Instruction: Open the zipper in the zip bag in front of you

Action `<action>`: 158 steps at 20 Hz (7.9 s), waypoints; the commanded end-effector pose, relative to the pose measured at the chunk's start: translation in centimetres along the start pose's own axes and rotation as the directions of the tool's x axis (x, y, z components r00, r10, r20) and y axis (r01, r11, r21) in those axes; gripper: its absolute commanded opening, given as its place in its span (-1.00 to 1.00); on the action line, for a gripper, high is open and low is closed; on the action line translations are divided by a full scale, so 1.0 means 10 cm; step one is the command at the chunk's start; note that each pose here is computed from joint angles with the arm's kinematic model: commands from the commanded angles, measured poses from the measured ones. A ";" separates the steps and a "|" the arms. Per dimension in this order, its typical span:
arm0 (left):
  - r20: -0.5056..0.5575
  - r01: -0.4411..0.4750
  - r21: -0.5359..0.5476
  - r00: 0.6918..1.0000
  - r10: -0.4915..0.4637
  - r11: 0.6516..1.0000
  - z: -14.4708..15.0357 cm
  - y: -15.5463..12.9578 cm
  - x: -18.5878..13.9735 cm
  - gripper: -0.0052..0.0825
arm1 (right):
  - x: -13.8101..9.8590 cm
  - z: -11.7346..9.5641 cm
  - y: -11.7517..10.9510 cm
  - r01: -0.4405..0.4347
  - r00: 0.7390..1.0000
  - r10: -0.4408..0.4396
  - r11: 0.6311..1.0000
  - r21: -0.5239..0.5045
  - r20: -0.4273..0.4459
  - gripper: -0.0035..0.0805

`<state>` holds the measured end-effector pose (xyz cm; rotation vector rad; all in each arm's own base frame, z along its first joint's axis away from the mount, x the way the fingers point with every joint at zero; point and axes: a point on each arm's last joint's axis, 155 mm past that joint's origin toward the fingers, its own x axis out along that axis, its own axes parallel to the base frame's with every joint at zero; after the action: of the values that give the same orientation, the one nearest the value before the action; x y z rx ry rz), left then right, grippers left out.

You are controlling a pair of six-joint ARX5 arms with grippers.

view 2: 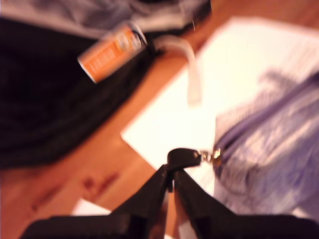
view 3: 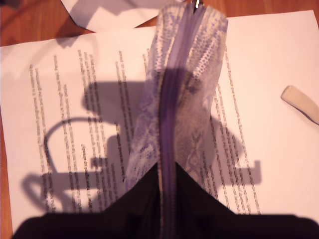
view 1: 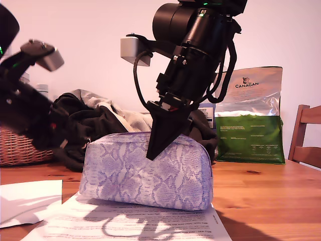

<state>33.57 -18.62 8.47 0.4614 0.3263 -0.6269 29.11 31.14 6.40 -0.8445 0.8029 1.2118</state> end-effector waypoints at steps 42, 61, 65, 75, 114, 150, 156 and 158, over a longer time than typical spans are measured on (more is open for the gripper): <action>0.114 0.159 0.062 0.980 -0.165 0.985 0.51 -0.73 -0.24 -0.27 | 0.00 -0.04 0.01 -0.008 1.000 0.009 0.999 0.038 -0.015 -0.94; -0.079 0.232 0.244 0.973 -0.219 0.942 0.13 -0.49 -0.55 -0.26 | 0.01 -0.02 0.00 -0.006 1.000 0.005 0.994 -0.105 -0.012 -0.94; -0.077 0.221 0.216 0.975 -0.209 0.951 0.24 -0.32 -0.57 -0.26 | 0.01 -0.02 0.00 0.008 1.000 -0.016 0.969 -0.245 -0.027 -0.94; -0.122 0.384 0.213 0.923 -0.365 0.898 0.13 -0.58 -0.60 0.07 | 0.06 0.16 0.12 0.026 0.999 -0.033 0.905 -0.425 -0.008 -0.94; -0.198 0.437 0.005 0.882 -0.427 0.900 -0.06 -0.68 -0.44 -0.93 | -0.97 0.67 0.61 -0.192 0.950 0.075 0.906 0.378 0.303 -0.33; 0.046 0.648 -0.123 0.760 -0.648 0.751 0.81 -0.89 -0.72 -0.93 | -0.62 0.46 0.53 -0.301 0.837 0.012 0.845 0.442 0.546 -0.32; 0.087 0.669 -0.109 0.743 -0.663 0.735 0.99 -0.87 -0.76 -0.93 | -0.56 0.45 0.66 -0.342 0.841 0.068 0.836 0.430 0.536 -0.32; 0.088 0.671 -0.123 0.741 -0.666 0.731 0.99 -0.88 -0.77 -0.93 | -0.55 0.47 0.70 -0.347 0.840 0.079 0.838 0.421 0.537 -0.32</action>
<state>23.18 -25.12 14.41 0.1720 0.6042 -1.2762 22.85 33.58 14.77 0.0263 0.6729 1.2472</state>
